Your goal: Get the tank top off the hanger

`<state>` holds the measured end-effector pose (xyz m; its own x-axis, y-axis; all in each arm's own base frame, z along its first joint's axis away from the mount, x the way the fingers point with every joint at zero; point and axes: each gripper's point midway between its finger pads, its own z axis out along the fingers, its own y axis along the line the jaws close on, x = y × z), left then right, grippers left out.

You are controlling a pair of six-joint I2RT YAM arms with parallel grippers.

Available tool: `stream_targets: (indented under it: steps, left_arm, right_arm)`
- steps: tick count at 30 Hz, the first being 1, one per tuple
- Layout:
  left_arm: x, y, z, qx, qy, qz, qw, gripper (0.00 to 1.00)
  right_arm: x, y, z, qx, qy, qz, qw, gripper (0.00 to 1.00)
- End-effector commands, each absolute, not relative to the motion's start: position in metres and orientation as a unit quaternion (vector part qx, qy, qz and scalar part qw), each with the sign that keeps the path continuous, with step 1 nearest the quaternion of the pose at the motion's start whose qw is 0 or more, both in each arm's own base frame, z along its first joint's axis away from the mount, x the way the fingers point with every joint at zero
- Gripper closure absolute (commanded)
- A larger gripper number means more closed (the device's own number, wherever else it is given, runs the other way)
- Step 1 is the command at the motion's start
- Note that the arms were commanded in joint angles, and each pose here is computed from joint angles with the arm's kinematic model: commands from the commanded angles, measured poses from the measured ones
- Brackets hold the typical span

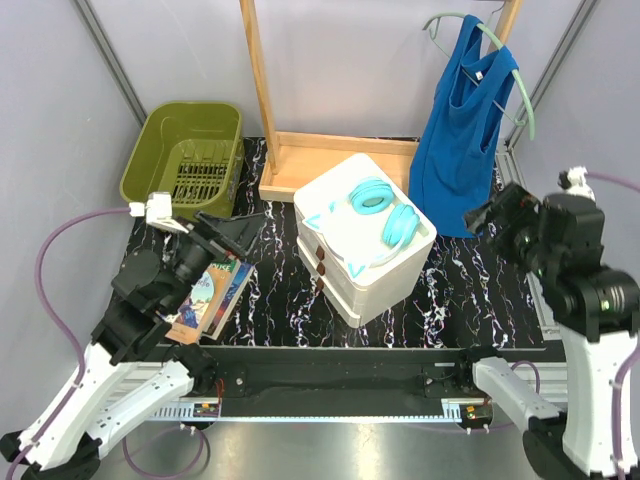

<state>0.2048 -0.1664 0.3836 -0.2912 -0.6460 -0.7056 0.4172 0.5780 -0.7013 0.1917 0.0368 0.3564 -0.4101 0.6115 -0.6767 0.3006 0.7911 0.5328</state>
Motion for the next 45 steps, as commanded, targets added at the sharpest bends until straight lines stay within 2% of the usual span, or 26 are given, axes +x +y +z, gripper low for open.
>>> stream_targets:
  steps: [1,5,9,10,12,14,15,16,20,23,27,29,32,36,40,42,43,45]
  left_arm:
    - [0.191,-0.142,0.397,-0.162,0.671,-0.457,0.562,0.01]
    - [0.167,-0.146,0.403,-0.139,0.678,-0.49,0.53,0.01]
    - [0.16,-0.144,0.402,-0.097,0.669,-0.482,0.557,0.01]
    - [0.161,-0.147,0.403,-0.081,0.674,-0.476,0.559,0.01]
    - [0.156,-0.147,0.42,-0.029,0.682,-0.449,0.577,0.01]
    - [0.159,-0.158,0.429,0.042,0.709,-0.414,0.569,0.01]
    - [0.172,-0.171,0.42,0.064,0.734,-0.394,0.549,0.01]
    - [0.172,-0.175,0.42,0.085,0.741,-0.386,0.543,0.01]
    - [0.181,-0.186,0.419,0.152,0.751,-0.353,0.537,0.01]
    - [0.183,-0.191,0.412,0.184,0.75,-0.342,0.536,0.01]
    - [0.18,-0.198,0.404,0.213,0.751,-0.346,0.521,0.01]
    - [0.178,-0.201,0.4,0.229,0.751,-0.347,0.514,0.01]
    - [0.182,-0.199,0.399,0.237,0.749,-0.332,0.521,0.01]
    - [0.186,-0.195,0.397,0.237,0.75,-0.317,0.53,0.01]
    - [0.19,-0.197,0.398,0.237,0.752,-0.312,0.53,0.01]
    - [0.192,-0.199,0.4,0.236,0.753,-0.314,0.528,0.01]
    - [0.191,-0.2,0.404,0.235,0.75,-0.318,0.53,0.01]
    - [0.194,-0.203,0.405,0.233,0.753,-0.321,0.525,0.01]
  right_arm:
    - [0.24,0.027,0.386,0.196,0.833,0.099,0.508,0.0]
    - [0.273,0.018,0.413,0.168,0.824,0.058,0.538,0.0]
    - [0.323,0.008,0.433,0.161,0.808,0.011,0.566,0.0]
    - [0.328,0.002,0.454,0.167,0.793,-0.001,0.586,0.0]
    - [0.352,-0.003,0.45,0.166,0.798,-0.031,0.579,0.0]
    - [0.361,-0.006,0.472,0.164,0.784,-0.037,0.598,0.0]
    - [0.377,-0.004,0.466,0.158,0.791,-0.044,0.589,0.01]
    - [0.375,-0.005,0.493,0.161,0.771,-0.039,0.615,0.0]
    - [0.399,-0.012,0.518,0.146,0.751,-0.066,0.641,0.0]
    - [0.425,-0.028,0.522,0.141,0.739,-0.105,0.65,0.0]
    - [0.466,-0.059,0.494,0.162,0.748,-0.123,0.631,0.0]
    - [0.479,-0.061,0.489,0.148,0.75,-0.13,0.632,0.0]
    - [0.496,-0.039,0.479,0.108,0.763,-0.082,0.633,0.02]
    - [0.504,-0.005,0.461,0.069,0.781,0.001,0.621,0.14]
    - [0.503,0.006,0.458,0.07,0.78,0.036,0.62,0.41]
    - [0.498,0.014,0.46,0.06,0.78,0.054,0.62,0.48]
    - [0.496,0.014,0.465,0.06,0.777,0.057,0.624,0.57]
    - [0.487,0.022,0.477,0.056,0.77,0.077,0.631,0.68]
